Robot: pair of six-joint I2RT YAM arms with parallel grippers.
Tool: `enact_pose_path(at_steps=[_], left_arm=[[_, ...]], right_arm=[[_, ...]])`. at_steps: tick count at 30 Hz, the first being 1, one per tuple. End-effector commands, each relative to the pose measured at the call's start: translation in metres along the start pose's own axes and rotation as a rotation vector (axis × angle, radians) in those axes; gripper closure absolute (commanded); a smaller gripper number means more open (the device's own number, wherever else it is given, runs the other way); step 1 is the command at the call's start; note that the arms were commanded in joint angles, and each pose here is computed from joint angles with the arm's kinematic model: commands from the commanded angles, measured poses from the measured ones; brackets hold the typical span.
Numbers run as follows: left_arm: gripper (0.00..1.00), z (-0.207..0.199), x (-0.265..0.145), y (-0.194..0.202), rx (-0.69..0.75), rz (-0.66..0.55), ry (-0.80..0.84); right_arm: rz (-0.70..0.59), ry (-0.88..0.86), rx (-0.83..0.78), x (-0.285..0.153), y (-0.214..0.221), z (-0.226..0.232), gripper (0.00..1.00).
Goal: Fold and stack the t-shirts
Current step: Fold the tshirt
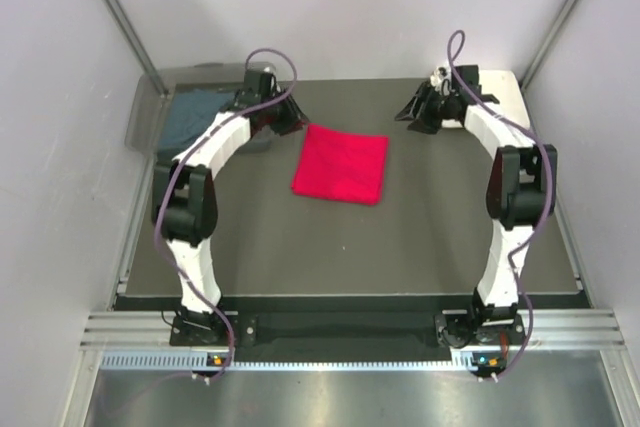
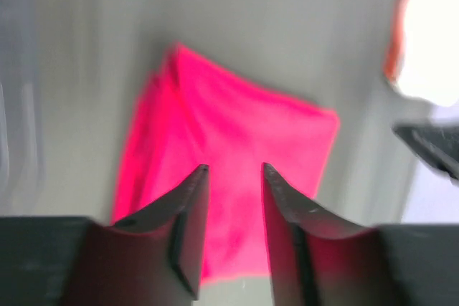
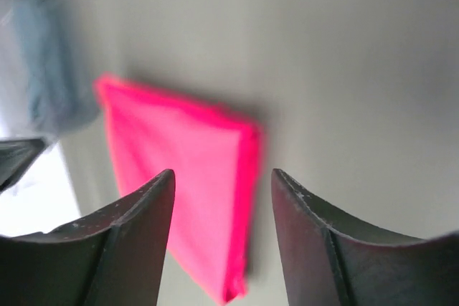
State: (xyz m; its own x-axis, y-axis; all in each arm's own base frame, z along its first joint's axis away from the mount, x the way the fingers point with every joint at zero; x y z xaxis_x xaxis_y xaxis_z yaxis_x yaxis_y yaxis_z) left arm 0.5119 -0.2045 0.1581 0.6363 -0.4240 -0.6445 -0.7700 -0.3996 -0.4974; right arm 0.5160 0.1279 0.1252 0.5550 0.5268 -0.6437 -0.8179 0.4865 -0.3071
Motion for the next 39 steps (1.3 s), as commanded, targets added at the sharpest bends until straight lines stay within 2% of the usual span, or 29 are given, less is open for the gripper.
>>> enact_pose_path(at_steps=[1,2,3,4,5,6,10,11,15,20,27,29,30,34,35,37,39], left_arm=[[0.62,-0.036,-0.033,0.033,0.085,-0.003,0.234],[0.63,-0.048,-0.038,0.031,0.084,-0.044,0.292],[0.63,-0.049,-0.035,0.038,0.075,-0.035,0.315],[0.65,-0.051,-0.03,0.047,0.065,-0.014,0.336],[0.66,-0.048,-0.019,0.051,0.06,-0.014,0.346],[0.66,-0.047,-0.012,0.053,0.067,-0.016,0.344],[0.67,-0.033,0.023,0.051,0.106,-0.044,0.334],[0.68,-0.02,0.041,0.057,0.114,-0.029,0.306],[0.69,-0.001,0.076,0.04,0.147,-0.077,0.217],[0.67,0.053,0.116,0.026,0.082,-0.084,0.039],[0.65,0.066,0.137,0.003,0.108,-0.118,-0.038],[0.64,0.063,0.144,-0.011,0.114,-0.13,-0.046],[0.65,0.064,0.145,-0.008,0.113,-0.102,-0.06],[0.6,0.034,0.129,-0.032,0.172,-0.127,-0.015],[0.59,0.016,0.11,-0.046,0.203,-0.157,0.005],[0.54,-0.003,0.085,-0.05,0.231,-0.166,0.008],[0.5,-0.033,0.043,-0.049,0.285,-0.192,0.036]], right_arm=[[0.074,-0.184,-0.17,-0.02,0.061,0.063,0.46],[0.01,-0.268,-0.212,-0.023,0.058,0.085,0.48],[0.042,-0.323,-0.157,-0.019,0.075,0.098,0.53],[0.08,-0.338,-0.105,-0.007,0.094,0.088,0.59],[0.031,-0.435,-0.13,-0.003,0.089,0.105,0.64],[0.067,-0.467,-0.078,0.004,0.101,0.112,0.69],[0.087,-0.533,-0.007,0.043,0.11,0.104,0.74],[0.076,-0.556,-0.001,0.057,0.11,0.098,0.74],[0.057,-0.519,0.063,0.087,0.094,0.069,0.74],[0.048,-0.417,0.097,0.117,0.067,0.025,0.73],[0.041,-0.27,0.161,0.13,0.016,-0.026,0.64],[0.043,-0.253,0.177,0.131,0.001,-0.027,0.64],[0.004,-0.256,0.156,0.126,-0.019,-0.021,0.64],[0.012,-0.205,0.132,0.103,-0.042,-0.011,0.63],[-0.002,-0.202,0.104,0.094,-0.049,-0.009,0.62],[-0.035,-0.205,0.046,0.063,-0.06,0.015,0.56],[-0.024,-0.146,-0.008,0.041,-0.054,0.016,0.51]])
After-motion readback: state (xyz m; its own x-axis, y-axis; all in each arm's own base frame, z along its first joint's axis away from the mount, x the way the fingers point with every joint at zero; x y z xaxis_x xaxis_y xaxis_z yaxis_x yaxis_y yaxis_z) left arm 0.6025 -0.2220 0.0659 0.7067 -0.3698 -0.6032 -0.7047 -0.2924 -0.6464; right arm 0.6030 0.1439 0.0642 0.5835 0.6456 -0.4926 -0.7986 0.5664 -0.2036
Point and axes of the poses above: each gripper's point midway between its finger pads, its own x axis out along the fingers, its own z axis along the line the jaws close on, y = z × x, the point moved 1 cm from there along -x, back along the fingers, and after that the axes turned 5 degrees about x, right-handed, at the moved point
